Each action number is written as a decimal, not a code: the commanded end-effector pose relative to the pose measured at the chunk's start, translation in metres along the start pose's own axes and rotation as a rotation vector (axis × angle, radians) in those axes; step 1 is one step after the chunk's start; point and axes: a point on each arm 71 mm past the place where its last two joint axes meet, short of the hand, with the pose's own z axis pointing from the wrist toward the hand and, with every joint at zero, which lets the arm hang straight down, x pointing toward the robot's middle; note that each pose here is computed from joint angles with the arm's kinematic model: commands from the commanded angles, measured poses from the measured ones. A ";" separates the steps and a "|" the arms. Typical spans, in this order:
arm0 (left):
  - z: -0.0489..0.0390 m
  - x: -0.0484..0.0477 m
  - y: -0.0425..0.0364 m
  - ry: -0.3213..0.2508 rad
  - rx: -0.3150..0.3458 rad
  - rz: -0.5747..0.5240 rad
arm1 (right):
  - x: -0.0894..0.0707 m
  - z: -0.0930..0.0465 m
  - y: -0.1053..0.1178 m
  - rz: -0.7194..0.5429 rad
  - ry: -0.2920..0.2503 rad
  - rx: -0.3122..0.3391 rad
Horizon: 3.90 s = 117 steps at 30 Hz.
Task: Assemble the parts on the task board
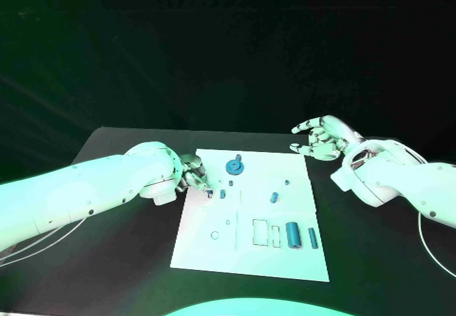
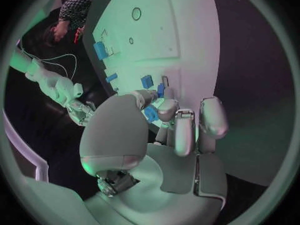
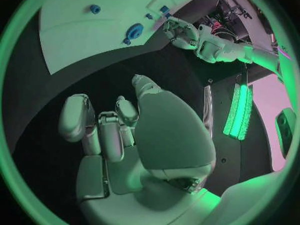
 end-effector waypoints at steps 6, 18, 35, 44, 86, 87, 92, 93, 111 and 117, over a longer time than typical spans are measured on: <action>-0.0007 0.0037 -0.0036 0.004 -0.008 0.058 | 0.001 0.000 0.001 -0.006 0.014 -0.008; -0.0004 0.0052 -0.0052 0.007 -0.014 0.093 | 0.001 0.000 0.000 -0.006 0.014 -0.008; -0.0013 0.0100 -0.0079 0.027 -0.009 0.111 | 0.002 -0.001 0.000 -0.006 0.015 -0.006; -0.0009 0.0107 -0.0084 0.028 -0.009 0.110 | 0.002 -0.001 0.000 -0.006 0.016 -0.004; 0.0071 0.0119 -0.0049 0.051 -0.043 0.098 | 0.001 -0.002 -0.001 -0.006 0.013 -0.004; 0.0073 0.0118 -0.0048 0.050 -0.044 0.097 | 0.001 -0.002 -0.001 -0.006 0.013 -0.004; 0.0076 0.0113 -0.0040 0.048 -0.047 0.095 | 0.001 -0.002 -0.001 -0.006 0.013 -0.003; 0.0077 0.0111 -0.0036 0.047 -0.048 0.095 | 0.001 -0.002 -0.001 -0.006 0.013 -0.003; 0.0067 0.0075 -0.0005 0.030 -0.044 0.081 | 0.000 -0.002 -0.001 -0.006 0.011 -0.003; 0.0057 0.0054 -0.0011 0.017 -0.035 0.063 | 0.000 -0.002 -0.001 -0.006 0.012 -0.004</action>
